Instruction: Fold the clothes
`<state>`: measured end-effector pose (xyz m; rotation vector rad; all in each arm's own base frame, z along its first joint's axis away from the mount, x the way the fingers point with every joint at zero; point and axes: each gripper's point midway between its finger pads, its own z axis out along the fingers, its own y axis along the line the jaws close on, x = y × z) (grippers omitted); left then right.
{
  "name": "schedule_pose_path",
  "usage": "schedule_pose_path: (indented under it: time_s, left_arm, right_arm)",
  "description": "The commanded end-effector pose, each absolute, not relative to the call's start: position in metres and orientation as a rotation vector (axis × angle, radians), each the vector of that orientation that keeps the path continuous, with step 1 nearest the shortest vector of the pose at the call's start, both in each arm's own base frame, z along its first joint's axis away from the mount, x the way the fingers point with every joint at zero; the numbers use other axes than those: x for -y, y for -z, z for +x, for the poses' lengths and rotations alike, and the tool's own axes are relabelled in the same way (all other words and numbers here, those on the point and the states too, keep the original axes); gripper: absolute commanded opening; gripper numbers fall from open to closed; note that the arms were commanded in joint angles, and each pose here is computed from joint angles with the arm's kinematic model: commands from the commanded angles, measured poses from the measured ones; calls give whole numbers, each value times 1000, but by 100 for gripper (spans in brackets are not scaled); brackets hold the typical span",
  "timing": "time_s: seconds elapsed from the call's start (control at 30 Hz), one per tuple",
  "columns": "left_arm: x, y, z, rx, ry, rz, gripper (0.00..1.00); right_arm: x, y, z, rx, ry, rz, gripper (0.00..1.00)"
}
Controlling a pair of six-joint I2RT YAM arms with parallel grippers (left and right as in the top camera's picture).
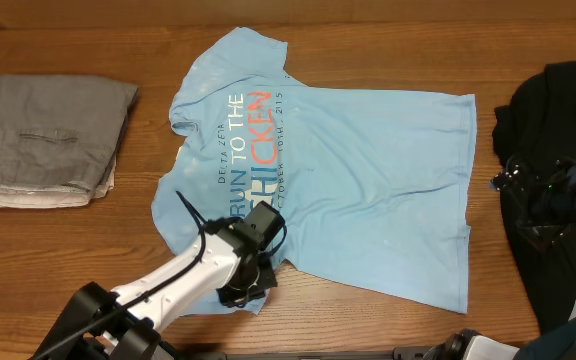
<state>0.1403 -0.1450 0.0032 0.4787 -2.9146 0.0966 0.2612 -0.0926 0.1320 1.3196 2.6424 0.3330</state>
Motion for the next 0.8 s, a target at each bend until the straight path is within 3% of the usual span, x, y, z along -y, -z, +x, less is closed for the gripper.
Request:
schedule_pose_path:
  time_s: [0.0, 0.2, 0.33, 0.53, 0.77]
  left_arm:
    - [125, -34, 180, 3064, 92, 404, 4]
    - [115, -88, 210, 3154, 230, 380, 24]
    - [108, -94, 199, 3104, 277, 353, 60]
    - [77, -90, 184, 2993, 362, 425, 65]
    - [61, -74, 180, 2913, 194, 532, 71]
  right_arm:
    - [94, -138, 265, -2624, -337, 1305, 100]
    - [95, -138, 265, -2623, -337, 1304, 100]
    - [94, -138, 265, -2623, -337, 1304, 100]
    - [94, -138, 265, -2623, -337, 1304, 100]
    - [94, -138, 265, -2623, -337, 1304, 100]
